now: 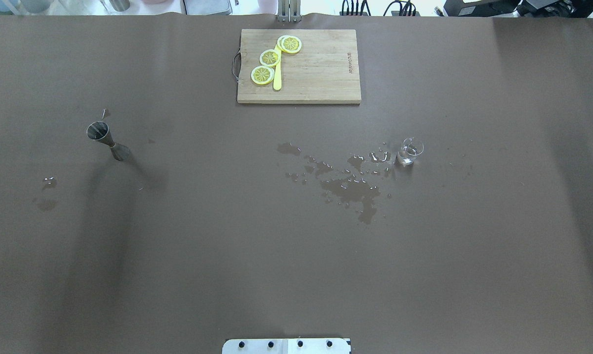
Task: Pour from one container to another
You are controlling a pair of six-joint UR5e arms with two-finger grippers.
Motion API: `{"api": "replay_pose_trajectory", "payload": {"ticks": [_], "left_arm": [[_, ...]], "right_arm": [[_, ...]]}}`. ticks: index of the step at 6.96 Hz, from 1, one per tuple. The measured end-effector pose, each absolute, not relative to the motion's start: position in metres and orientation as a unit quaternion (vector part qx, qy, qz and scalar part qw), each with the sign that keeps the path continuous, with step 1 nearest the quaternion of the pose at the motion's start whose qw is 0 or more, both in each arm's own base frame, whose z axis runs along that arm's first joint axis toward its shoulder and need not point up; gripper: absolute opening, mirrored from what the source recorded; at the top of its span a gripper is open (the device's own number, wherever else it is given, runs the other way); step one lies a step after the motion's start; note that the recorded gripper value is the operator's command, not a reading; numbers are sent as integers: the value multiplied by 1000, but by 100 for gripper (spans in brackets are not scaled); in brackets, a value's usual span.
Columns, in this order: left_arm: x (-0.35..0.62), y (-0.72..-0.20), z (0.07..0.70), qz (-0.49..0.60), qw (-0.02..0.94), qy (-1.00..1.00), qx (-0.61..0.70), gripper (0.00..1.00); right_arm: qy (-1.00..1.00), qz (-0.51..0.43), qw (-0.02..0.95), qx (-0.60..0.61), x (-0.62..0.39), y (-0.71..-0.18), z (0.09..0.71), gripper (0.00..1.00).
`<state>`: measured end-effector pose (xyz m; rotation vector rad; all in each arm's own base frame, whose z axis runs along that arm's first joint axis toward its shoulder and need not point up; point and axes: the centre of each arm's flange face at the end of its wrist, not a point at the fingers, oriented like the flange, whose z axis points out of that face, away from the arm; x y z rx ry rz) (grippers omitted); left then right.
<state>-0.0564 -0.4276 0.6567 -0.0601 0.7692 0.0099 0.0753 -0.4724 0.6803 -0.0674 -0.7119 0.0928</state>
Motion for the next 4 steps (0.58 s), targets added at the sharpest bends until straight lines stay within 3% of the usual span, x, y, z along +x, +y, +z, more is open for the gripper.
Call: {"api": "replay_pose_trajectory", "payload": {"ticks": [4], "left_arm": [[-56, -427, 665, 3, 926, 375, -37, 99]], "right_arm": [[-348, 45, 936, -33, 75, -472, 680, 100]]}}
